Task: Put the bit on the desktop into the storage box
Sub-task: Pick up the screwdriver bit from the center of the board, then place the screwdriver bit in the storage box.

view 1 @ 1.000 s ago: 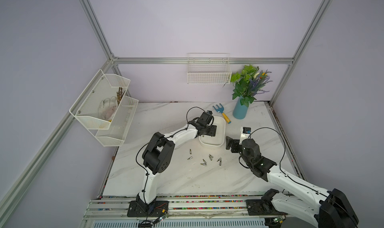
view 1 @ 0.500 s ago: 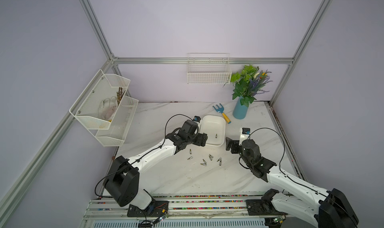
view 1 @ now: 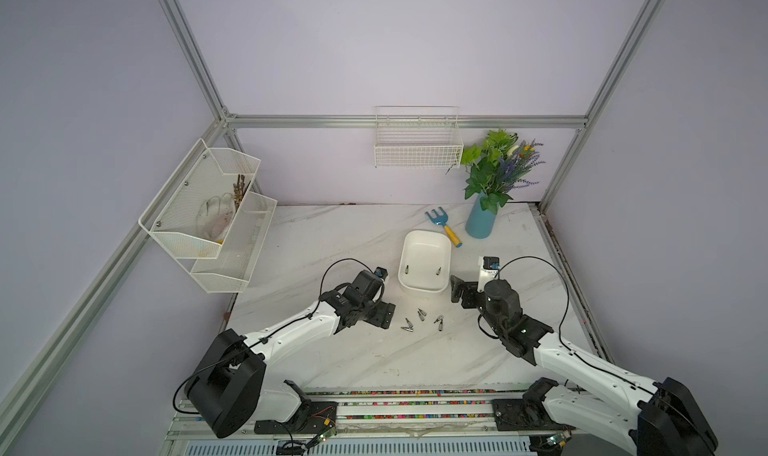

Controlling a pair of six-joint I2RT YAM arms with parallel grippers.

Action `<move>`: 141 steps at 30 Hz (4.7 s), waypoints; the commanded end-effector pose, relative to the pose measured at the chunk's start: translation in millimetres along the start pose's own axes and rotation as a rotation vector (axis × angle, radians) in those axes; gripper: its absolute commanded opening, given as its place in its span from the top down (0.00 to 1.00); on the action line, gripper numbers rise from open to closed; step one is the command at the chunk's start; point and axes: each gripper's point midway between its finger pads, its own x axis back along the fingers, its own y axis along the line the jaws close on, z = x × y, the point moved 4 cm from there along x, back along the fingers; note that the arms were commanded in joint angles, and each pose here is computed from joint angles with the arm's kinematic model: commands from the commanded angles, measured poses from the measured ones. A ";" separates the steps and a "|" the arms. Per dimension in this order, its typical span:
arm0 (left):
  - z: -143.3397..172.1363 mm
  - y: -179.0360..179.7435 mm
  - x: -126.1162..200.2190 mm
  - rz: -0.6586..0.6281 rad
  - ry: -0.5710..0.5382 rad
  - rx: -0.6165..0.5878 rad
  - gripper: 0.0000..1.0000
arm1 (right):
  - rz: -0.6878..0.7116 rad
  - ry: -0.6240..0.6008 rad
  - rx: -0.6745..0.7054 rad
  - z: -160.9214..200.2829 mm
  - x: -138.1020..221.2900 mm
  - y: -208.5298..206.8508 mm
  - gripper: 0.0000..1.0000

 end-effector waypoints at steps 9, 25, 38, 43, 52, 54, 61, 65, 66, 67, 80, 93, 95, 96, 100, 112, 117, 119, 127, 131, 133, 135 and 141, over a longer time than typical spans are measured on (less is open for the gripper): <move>-5.8 -4.8 -30.7 0.004 0.070 -0.043 0.29 | -0.021 -0.043 -0.012 -5.7 5.1 0.3 0.00; -4.4 -6.9 -44.9 0.008 0.103 -0.065 0.38 | -0.006 -0.044 -0.013 -4.9 4.3 -2.1 0.00; 3.1 -13.7 -58.8 0.021 0.158 -0.085 0.51 | -0.002 -0.048 -0.014 -5.7 5.4 -2.7 0.00; 8.3 -12.1 -60.1 0.000 0.188 -0.078 0.60 | 0.001 -0.044 -0.014 -4.4 4.1 -3.1 0.00; 21.4 -9.4 -55.9 -0.022 0.228 -0.056 0.65 | -0.002 -0.044 -0.014 -4.7 4.6 -2.5 0.00; 24.0 -10.6 -55.2 -0.019 0.239 -0.055 0.67 | -0.001 -0.046 -0.015 -5.2 4.9 -2.9 0.00; 31.5 -12.2 -47.4 -0.036 0.251 -0.051 0.67 | 0.000 -0.045 -0.014 -4.6 4.3 -2.9 0.00; 34.3 -10.1 -45.0 -0.048 0.253 -0.043 0.67 | -0.001 -0.045 -0.014 -4.7 4.5 -2.8 0.00; 35.1 -9.9 -45.9 -0.051 0.256 -0.046 0.68 | 0.000 -0.045 -0.015 -4.8 4.5 -3.0 0.00; 35.0 -8.9 -46.1 -0.057 0.256 -0.046 0.68 | -0.001 -0.047 -0.015 -5.4 4.7 -2.9 0.00; 34.8 -7.4 -53.8 -0.094 0.274 -0.060 0.77 | 0.003 -0.047 -0.015 -5.2 5.1 -3.4 0.00; 31.3 -6.7 -56.5 -0.184 0.258 -0.068 0.84 | 0.004 -0.048 -0.017 -5.3 4.9 -3.6 0.00; 29.2 -7.5 -53.6 -0.185 0.245 -0.067 0.85 | 0.004 -0.048 -0.017 -5.4 4.9 -3.7 0.00; 27.7 -6.9 -50.9 -0.188 0.234 -0.062 0.85 | 0.005 -0.048 -0.016 -5.2 4.8 -3.8 0.00; 17.5 -7.4 -34.4 -0.181 0.170 -0.044 0.85 | 0.005 -0.047 -0.016 -4.9 4.5 -3.7 0.00; -58.0 -28.3 12.9 -0.095 -0.100 -0.021 0.85 | 0.005 -0.045 -0.015 -4.1 3.9 -3.6 0.00; -109.0 -47.9 14.1 -0.045 -0.209 -0.042 0.84 | 0.005 -0.046 -0.016 -4.5 4.2 -3.6 0.00; -127.3 -56.3 6.5 -0.024 -0.229 -0.053 0.84 | 0.006 -0.049 -0.017 -5.1 4.7 -3.9 0.00; -178.3 -77.7 -42.9 0.018 -0.269 -0.069 0.85 | 0.011 -0.056 -0.018 -5.9 6.3 -5.1 0.00; -190.1 -78.9 -63.9 0.047 -0.278 -0.053 0.85 | 0.016 -0.061 -0.018 -6.5 7.0 -6.1 0.00; -193.3 -77.8 -70.7 0.057 -0.282 -0.042 0.84 | 0.017 -0.063 -0.019 -6.9 7.2 -6.3 0.00; -195.2 -77.2 -72.8 0.066 -0.287 -0.036 0.71 | 0.017 -0.064 -0.019 -7.1 7.4 -6.4 0.00; -195.8 -69.1 -50.2 0.039 -0.330 -0.011 0.38 | 0.016 -0.062 -0.019 -6.5 7.1 -6.3 0.00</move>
